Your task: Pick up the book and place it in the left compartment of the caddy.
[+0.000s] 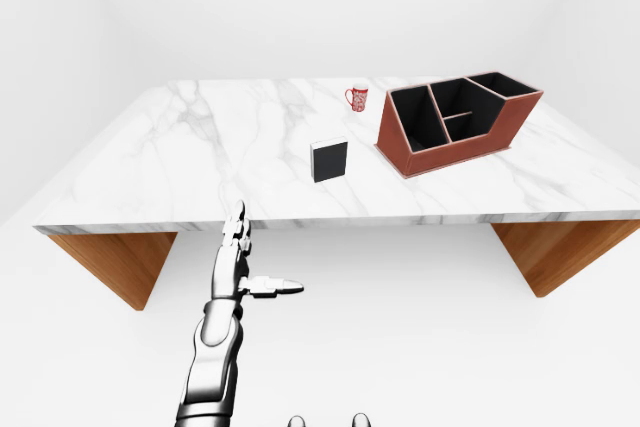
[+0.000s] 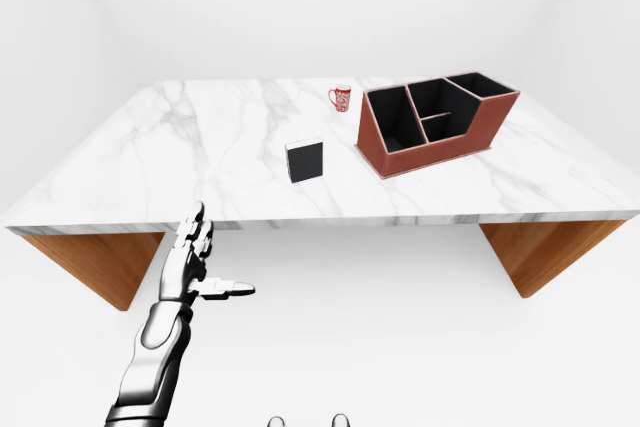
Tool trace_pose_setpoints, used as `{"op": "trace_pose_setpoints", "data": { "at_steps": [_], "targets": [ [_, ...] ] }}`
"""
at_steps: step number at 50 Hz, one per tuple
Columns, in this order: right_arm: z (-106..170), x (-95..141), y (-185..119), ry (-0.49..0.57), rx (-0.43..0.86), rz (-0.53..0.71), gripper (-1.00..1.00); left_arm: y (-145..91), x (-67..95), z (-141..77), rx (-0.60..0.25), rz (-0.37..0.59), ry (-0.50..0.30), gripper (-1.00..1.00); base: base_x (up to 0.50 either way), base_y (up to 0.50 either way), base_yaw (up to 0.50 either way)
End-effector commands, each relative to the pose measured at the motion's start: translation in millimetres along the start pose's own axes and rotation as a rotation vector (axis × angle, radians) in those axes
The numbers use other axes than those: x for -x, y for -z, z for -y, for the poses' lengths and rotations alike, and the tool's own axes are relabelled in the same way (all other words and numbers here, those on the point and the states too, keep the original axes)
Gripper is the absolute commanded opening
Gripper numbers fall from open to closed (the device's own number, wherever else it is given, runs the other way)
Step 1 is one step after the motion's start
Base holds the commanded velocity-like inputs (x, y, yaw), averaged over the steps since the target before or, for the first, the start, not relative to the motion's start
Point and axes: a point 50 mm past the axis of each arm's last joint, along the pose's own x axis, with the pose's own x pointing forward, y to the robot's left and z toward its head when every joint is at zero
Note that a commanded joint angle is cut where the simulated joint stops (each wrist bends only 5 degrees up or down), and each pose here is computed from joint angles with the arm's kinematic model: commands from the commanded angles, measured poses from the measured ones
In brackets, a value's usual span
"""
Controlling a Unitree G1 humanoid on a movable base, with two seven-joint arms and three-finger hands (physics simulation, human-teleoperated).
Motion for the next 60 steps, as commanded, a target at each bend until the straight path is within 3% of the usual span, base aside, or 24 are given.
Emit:
{"op": "trace_pose_setpoints", "data": {
  "at_steps": [1, 60],
  "targets": [
    [1.5, -0.5, 0.8, 0.007, 0.007, 0.000, 1.00, -0.7, 0.4, 0.2, -0.001, 0.003, 0.000, 1.00, 0.00, 0.00, 0.00],
    [0.0, -0.1, -0.6, -0.001, 0.002, 0.003, 1.00, -0.9, -0.6, -0.4, 0.005, 0.004, 0.001, 1.00, 0.00, 0.00, 0.22]
  ]
}}
